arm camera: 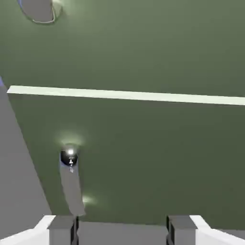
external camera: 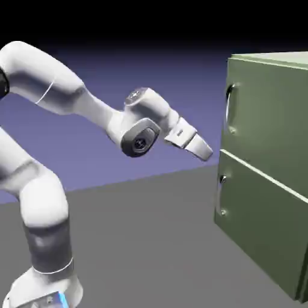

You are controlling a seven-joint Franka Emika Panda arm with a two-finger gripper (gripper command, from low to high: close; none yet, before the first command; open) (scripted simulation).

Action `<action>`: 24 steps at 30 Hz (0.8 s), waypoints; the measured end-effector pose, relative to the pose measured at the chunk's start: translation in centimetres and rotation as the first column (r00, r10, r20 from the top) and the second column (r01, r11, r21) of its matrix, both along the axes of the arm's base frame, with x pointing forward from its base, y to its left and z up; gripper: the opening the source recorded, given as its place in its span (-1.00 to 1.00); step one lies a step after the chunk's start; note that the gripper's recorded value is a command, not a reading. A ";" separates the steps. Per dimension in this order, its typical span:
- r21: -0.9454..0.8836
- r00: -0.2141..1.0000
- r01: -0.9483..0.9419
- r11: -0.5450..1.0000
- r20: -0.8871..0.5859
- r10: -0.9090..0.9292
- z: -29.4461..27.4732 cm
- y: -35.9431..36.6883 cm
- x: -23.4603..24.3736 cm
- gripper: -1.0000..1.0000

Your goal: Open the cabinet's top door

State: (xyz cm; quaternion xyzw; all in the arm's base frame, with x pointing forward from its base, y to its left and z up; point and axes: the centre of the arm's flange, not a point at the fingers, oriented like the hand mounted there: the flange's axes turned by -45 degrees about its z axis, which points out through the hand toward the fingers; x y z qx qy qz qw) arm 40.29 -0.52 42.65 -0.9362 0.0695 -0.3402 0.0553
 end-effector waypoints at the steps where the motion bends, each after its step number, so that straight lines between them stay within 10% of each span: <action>1: 0.061 0.998 0.053 0.997 -0.042 -0.050 -1.3 -0.3 0.4 0.00; 14: 0.251 0.543 0.822 0.511 -0.617 -0.570 -18.1 -4.0 1.4 0.00; 24: 0.087 -0.052 0.984 -0.153 -0.688 -0.724 -25.1 -8.2 -0.7 0.00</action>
